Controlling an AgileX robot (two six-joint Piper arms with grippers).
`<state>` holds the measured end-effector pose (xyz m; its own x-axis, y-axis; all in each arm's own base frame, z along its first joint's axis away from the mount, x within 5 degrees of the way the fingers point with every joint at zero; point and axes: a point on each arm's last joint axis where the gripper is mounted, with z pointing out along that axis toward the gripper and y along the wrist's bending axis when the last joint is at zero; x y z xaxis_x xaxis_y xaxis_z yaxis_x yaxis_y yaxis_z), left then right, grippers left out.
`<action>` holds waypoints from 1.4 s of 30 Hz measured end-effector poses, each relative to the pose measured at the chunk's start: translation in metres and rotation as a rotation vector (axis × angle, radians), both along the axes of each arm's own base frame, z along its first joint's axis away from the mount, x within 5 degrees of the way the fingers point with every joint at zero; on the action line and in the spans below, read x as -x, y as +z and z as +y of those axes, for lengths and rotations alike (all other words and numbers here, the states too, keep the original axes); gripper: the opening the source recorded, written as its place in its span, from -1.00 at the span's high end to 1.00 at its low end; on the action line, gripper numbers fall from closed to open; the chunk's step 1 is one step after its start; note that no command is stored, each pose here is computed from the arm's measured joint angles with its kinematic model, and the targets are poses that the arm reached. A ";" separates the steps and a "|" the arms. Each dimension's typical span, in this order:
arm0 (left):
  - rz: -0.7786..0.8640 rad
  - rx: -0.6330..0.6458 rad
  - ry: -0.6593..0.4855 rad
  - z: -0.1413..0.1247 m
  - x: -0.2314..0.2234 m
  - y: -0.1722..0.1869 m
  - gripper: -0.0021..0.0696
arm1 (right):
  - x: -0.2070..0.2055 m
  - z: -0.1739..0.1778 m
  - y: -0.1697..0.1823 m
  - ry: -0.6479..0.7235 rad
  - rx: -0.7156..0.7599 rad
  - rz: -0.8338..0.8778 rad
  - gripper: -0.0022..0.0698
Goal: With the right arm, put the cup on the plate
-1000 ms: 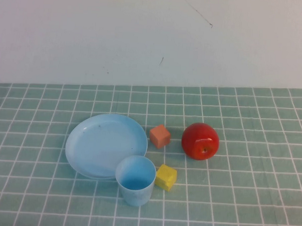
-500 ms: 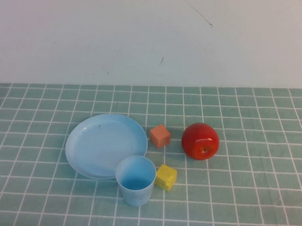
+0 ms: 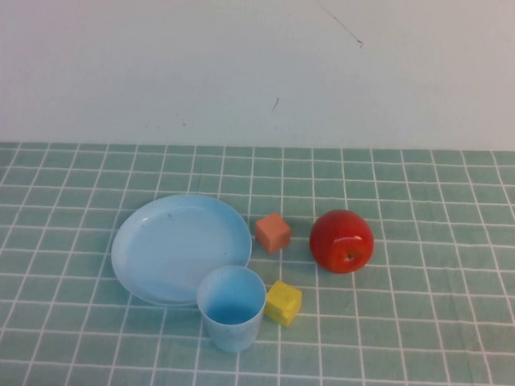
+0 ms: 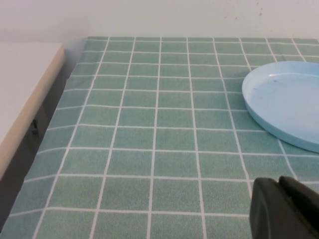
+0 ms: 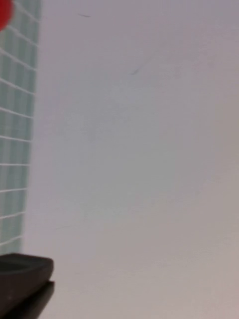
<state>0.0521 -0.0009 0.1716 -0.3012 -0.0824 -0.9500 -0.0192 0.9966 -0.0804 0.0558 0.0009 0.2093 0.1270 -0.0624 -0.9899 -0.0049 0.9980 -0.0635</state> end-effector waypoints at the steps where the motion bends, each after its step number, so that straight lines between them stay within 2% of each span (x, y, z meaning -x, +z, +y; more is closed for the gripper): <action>1: 0.000 0.000 0.000 0.000 0.000 0.000 0.95 | 0.001 0.000 0.004 0.005 0.002 -0.046 0.95; 6: 0.000 0.000 0.000 0.000 0.000 0.000 0.95 | 0.011 0.004 0.033 0.041 0.006 -0.390 0.95; 9: 0.000 -0.002 -0.001 0.000 0.000 0.000 0.95 | 0.018 0.005 0.047 0.052 0.009 -0.515 0.95; 12: 0.000 -0.002 -0.001 0.000 0.000 0.000 0.95 | 0.027 0.005 0.072 0.049 0.015 -0.600 0.95; 17: 0.000 -0.002 -0.001 0.000 0.000 0.000 0.95 | 0.057 0.004 0.137 0.035 0.027 -0.738 0.95; 22: 0.000 -0.002 -0.001 0.000 0.000 0.000 0.95 | 0.070 0.006 0.196 -0.004 0.147 -0.729 0.95; 28: 0.000 0.014 -0.002 -0.001 0.000 0.000 0.95 | 0.038 0.003 0.235 -0.081 0.287 -0.515 0.95; 32: -0.001 0.042 -0.004 -0.002 0.000 0.000 0.95 | -0.005 -0.007 0.240 -0.156 0.321 -0.184 0.95; 35: -0.001 0.048 -0.004 -0.002 0.000 0.000 0.95 | -0.033 -0.017 0.229 -0.211 0.322 0.124 0.95; 38: -0.001 0.052 -0.004 -0.002 0.000 0.000 0.95 | -0.053 -0.021 0.206 -0.221 0.257 0.402 0.95; 42: -0.001 0.052 -0.004 -0.002 0.000 0.000 0.95 | -0.072 -0.011 0.178 -0.113 0.105 0.674 0.95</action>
<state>0.0521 -0.0027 0.1717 -0.3010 -0.1308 -0.9446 -0.0152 0.9911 -0.1324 0.1282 -0.0103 0.3870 -0.5271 -0.1384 -0.8384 0.0267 0.9835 -0.1791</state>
